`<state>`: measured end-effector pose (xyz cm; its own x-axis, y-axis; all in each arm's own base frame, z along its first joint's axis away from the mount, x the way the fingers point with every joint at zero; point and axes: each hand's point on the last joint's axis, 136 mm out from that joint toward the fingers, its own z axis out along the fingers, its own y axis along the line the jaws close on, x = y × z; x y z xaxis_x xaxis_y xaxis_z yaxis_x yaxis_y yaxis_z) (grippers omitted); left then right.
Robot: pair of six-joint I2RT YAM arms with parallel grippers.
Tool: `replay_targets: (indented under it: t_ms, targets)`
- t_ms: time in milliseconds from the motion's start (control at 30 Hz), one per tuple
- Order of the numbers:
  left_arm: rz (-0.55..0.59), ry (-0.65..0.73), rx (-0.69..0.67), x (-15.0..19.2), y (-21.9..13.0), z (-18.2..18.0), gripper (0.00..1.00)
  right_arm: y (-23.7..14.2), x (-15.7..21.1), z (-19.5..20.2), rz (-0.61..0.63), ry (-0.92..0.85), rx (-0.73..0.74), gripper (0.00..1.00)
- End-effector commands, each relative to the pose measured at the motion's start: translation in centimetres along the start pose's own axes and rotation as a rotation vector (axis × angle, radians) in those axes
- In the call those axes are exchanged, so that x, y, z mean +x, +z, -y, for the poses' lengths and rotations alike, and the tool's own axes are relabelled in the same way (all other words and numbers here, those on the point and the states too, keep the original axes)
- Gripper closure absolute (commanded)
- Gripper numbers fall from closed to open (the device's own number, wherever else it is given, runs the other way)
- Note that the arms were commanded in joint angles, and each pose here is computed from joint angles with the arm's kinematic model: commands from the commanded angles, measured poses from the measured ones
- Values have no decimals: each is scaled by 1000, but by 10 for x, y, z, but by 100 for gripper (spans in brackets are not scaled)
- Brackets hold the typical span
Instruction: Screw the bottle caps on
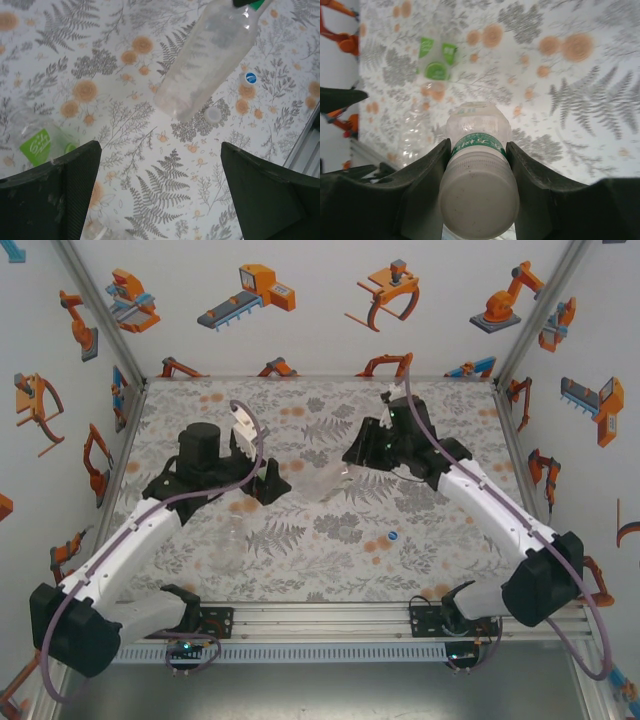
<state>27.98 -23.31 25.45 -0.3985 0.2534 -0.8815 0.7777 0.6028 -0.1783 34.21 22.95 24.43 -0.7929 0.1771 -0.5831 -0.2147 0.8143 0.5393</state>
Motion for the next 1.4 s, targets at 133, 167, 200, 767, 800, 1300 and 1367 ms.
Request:
replay_targets:
  t_ms: [133, 167, 200, 767, 800, 1300, 1367]
  targets:
    - [-3, -108, -10, -18, -14, 3, 3, -6, -43, 55, 9, -144, 231, 68]
    - [0, -101, -13, -17, -16, 3, 3, -6, -49, 61, 13, -156, 255, 68]
    - [17, -99, -29, -16, -17, 1, 3, -7, -57, 67, 18, -171, 284, 68]
    - [-180, -219, -172, 13, 6, -36, 3, 25, -132, 158, 12, -253, 549, 68]
    - [-192, -219, -180, 15, 6, -37, 3, 28, -133, 161, 18, -252, 550, 68]
    - [-172, -296, -301, 16, 11, -62, 3, 49, -121, 185, 1, -244, 581, 55]
    - [-187, -285, -320, 20, 10, -66, 3, 47, -120, 184, 4, -240, 581, 50]
